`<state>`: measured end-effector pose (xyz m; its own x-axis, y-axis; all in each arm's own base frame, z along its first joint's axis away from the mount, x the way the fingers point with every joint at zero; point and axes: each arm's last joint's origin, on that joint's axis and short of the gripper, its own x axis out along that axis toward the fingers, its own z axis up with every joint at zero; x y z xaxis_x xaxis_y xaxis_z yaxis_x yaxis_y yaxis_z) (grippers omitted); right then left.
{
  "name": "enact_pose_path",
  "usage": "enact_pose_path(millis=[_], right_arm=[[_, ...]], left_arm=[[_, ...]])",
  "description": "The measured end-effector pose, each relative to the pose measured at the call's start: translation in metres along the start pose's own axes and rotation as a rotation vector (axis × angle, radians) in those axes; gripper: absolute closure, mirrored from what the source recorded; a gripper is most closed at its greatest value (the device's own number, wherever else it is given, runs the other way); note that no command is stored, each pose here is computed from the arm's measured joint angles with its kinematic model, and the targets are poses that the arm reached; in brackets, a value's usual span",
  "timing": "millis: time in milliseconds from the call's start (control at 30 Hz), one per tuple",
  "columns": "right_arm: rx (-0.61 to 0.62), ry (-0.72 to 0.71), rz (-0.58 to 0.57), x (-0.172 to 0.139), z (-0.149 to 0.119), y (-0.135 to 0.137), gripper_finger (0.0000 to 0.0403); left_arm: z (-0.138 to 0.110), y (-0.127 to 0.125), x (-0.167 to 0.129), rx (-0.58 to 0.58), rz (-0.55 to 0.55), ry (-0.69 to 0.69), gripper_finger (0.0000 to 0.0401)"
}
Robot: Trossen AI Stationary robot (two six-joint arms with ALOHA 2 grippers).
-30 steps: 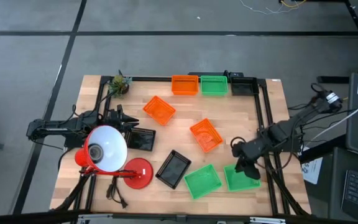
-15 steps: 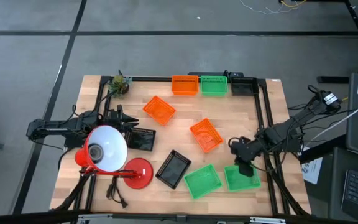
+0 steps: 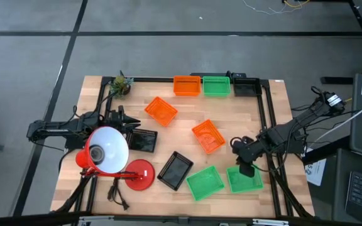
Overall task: Stack baskets by color
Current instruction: Stack the bottom right green bin on the top of the green bin
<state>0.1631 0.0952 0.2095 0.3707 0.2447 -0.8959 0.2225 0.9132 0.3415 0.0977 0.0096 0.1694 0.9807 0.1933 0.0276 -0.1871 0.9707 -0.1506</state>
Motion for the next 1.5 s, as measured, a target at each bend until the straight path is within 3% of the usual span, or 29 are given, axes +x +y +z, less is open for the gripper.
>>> enact_pose_path(millis=[233, 400, 767, 1000, 1500], right_arm=[[-0.101, -0.018, 0.015, 0.0, 0.002, 0.002, 0.0328], [-0.053, -0.039, -0.007, 0.0, 0.002, 0.001, 0.0322], [-0.05, -0.011, -0.027, 0.008, 0.002, 0.003, 0.0236], [-0.221, 0.049, -0.014, 0.016, -0.005, 0.009, 0.0234], [-0.25, 0.2, -0.131, 0.053, -0.013, 0.013, 0.0234]], left_arm=[[0.0, 0.0, 0.0, 0.0, 0.0, 0.0, 0.0337], [0.0, 0.0, 0.0, 0.0, 0.0, -0.001, 0.0337], [0.0, 0.0, 0.0, 0.0, 0.0, -0.001, 0.0337], [0.0, 0.0, 0.0, -0.001, 0.0, -0.001, 0.0337], [0.0, 0.0, 0.0, -0.001, -0.001, -0.001, 0.0337]])
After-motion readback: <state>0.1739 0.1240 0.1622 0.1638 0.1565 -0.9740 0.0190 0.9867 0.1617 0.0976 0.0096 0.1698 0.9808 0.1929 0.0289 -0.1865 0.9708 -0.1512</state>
